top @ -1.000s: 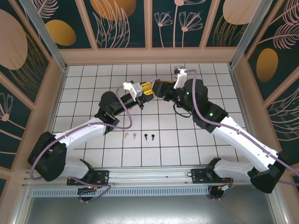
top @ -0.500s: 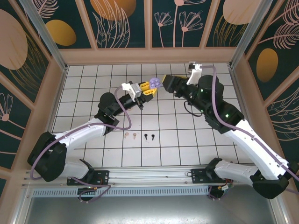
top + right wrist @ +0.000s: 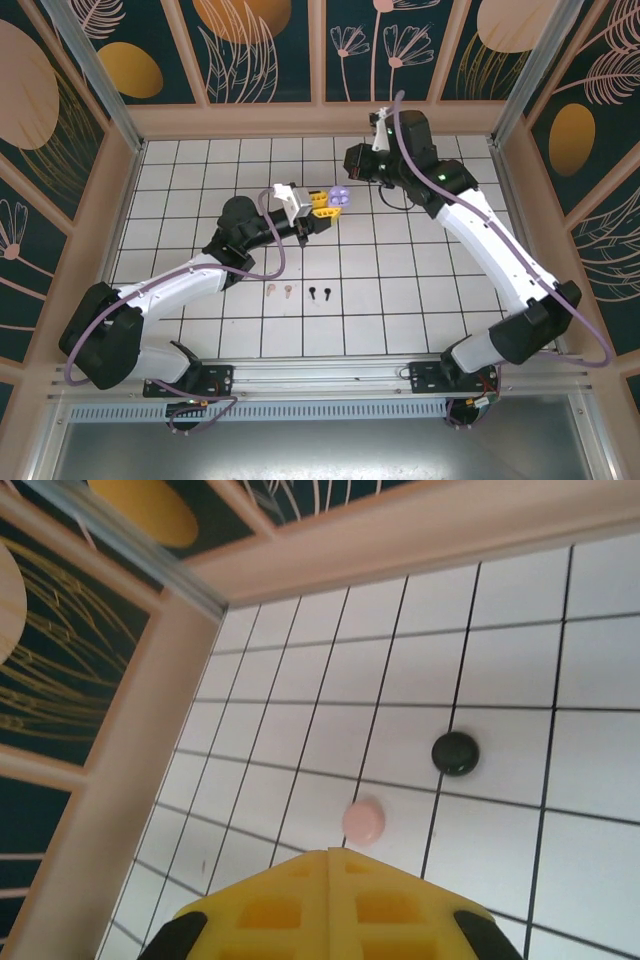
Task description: Insert the wireless bluetooth earbuds into the charging case
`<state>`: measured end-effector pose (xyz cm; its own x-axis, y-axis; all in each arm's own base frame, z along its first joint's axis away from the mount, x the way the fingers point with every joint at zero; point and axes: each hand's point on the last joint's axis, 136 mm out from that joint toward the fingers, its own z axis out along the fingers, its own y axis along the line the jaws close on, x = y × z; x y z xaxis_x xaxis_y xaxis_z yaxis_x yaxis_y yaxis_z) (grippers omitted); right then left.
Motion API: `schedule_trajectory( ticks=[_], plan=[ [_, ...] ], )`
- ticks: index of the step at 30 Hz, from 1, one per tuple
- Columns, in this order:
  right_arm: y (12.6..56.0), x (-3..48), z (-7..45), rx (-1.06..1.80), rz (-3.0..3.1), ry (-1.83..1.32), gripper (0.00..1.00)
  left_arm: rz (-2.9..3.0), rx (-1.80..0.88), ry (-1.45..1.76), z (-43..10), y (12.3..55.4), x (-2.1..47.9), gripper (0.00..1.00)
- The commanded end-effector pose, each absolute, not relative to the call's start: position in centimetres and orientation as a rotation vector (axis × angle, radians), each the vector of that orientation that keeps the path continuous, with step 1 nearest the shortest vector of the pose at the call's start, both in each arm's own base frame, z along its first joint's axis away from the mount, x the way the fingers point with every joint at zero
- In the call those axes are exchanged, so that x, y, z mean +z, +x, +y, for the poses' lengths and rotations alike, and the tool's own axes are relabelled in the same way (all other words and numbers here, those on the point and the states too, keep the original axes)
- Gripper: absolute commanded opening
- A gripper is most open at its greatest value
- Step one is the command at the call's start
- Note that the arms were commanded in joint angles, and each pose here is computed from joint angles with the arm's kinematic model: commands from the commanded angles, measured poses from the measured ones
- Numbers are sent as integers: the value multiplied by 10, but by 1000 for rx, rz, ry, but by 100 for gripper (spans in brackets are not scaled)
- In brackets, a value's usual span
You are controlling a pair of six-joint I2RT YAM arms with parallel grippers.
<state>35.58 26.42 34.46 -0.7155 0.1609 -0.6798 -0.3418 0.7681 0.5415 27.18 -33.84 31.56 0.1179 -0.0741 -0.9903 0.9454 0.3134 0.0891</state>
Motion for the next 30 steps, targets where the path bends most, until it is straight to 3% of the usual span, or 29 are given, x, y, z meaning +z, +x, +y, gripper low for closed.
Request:
schedule_trajectory(
  ticks=[1,9,14,23,30],
  plan=[
    [340,342,274,925,2270,-245,5,1151,-953,1000,-345,268,328,0],
    [283,329,274,1021,2336,-319,1,1140,-920,968,-348,279,334,0],
    [278,348,220,927,2224,-83,3,1155,-929,950,-349,283,333,0],
    [312,336,133,655,2091,348,21,1325,-1014,813,-355,296,304,0],
    [316,304,98,522,2094,469,44,1541,-1201,584,-381,305,263,0]
  ],
)
